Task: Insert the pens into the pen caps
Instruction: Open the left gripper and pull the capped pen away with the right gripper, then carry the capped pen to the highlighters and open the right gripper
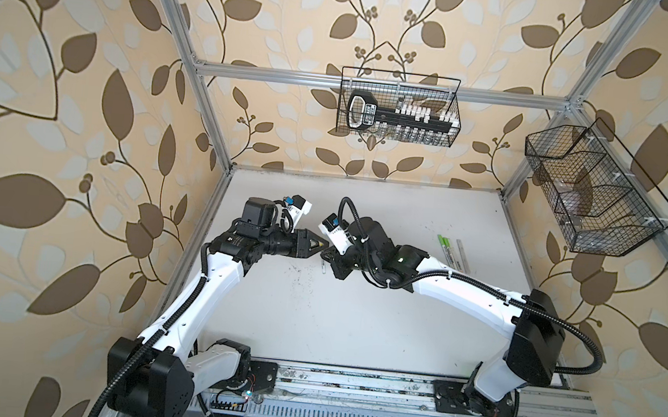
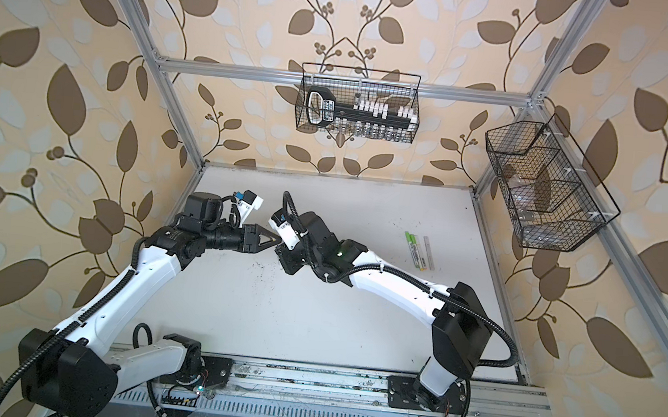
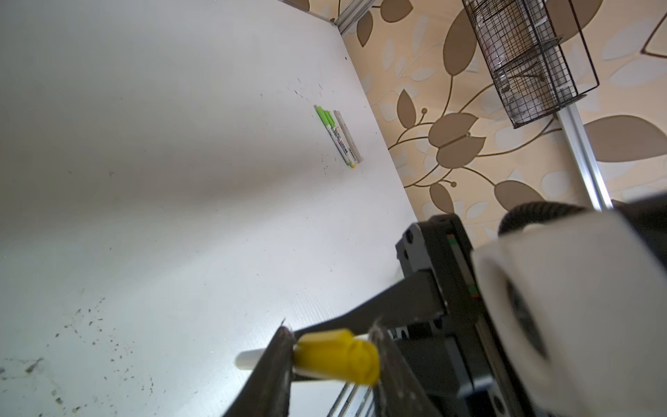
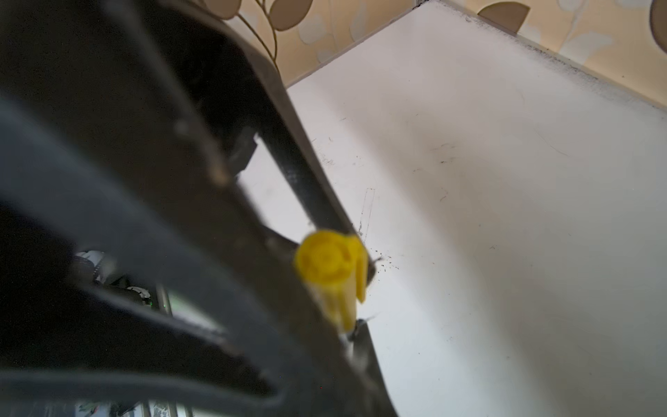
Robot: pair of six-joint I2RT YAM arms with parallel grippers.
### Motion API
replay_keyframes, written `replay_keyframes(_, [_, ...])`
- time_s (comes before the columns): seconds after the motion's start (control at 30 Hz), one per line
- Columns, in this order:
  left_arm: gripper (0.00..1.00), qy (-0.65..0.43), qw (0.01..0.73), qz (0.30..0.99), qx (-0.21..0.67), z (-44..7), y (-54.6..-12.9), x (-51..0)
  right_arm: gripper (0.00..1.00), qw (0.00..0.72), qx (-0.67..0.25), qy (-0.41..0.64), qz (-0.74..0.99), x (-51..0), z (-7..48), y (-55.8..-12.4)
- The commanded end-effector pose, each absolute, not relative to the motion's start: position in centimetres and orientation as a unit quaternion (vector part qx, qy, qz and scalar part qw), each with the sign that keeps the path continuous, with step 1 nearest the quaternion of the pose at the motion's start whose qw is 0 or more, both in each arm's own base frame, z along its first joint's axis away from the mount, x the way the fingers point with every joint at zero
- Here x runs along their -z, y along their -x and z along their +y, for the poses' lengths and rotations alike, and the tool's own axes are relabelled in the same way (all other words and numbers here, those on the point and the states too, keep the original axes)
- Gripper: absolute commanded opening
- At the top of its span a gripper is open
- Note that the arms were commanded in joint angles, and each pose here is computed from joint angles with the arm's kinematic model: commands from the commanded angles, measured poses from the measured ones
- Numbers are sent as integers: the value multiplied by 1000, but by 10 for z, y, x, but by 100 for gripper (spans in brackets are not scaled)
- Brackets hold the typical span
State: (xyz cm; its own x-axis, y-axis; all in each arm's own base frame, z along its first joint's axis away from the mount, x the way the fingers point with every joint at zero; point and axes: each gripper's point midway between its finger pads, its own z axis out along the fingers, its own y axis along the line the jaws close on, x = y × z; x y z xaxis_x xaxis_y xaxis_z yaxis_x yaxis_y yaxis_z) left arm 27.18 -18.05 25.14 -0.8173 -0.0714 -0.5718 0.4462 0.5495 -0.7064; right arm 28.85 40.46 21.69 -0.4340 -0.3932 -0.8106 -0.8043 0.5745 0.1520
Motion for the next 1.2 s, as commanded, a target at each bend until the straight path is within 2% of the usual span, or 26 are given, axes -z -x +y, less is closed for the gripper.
replay_keyframes(0.0, [46,-124,269,822,486,-184,-251,-265,2,406,-315,375,772,-256,409,-292])
replay_keyframes(0.13, [53,-99,309,823,467,-170,-259,-273,2,377,-302,361,798,-235,389,-302])
replay_keyframes(0.2, [62,-85,328,822,458,-163,-262,-275,2,368,-294,352,809,-227,377,-306])
replay_keyframes(0.23, [69,-80,333,823,453,-161,-262,-275,2,367,-290,348,812,-225,373,-308])
replay_keyframes(0.3, [98,-71,339,826,446,-157,-264,-275,2,363,-278,340,822,-220,359,-312])
replay_keyframes(0.57, [99,-61,335,829,443,-154,-267,-273,2,334,-138,275,891,-180,263,-351])
replay_keyframes(0.9, [99,-62,335,827,447,-155,-266,-274,2,233,41,180,955,-120,139,-382])
replay_keyframes(1.17, [99,-63,337,826,447,-154,-266,-275,3,157,127,138,970,-79,76,-404])
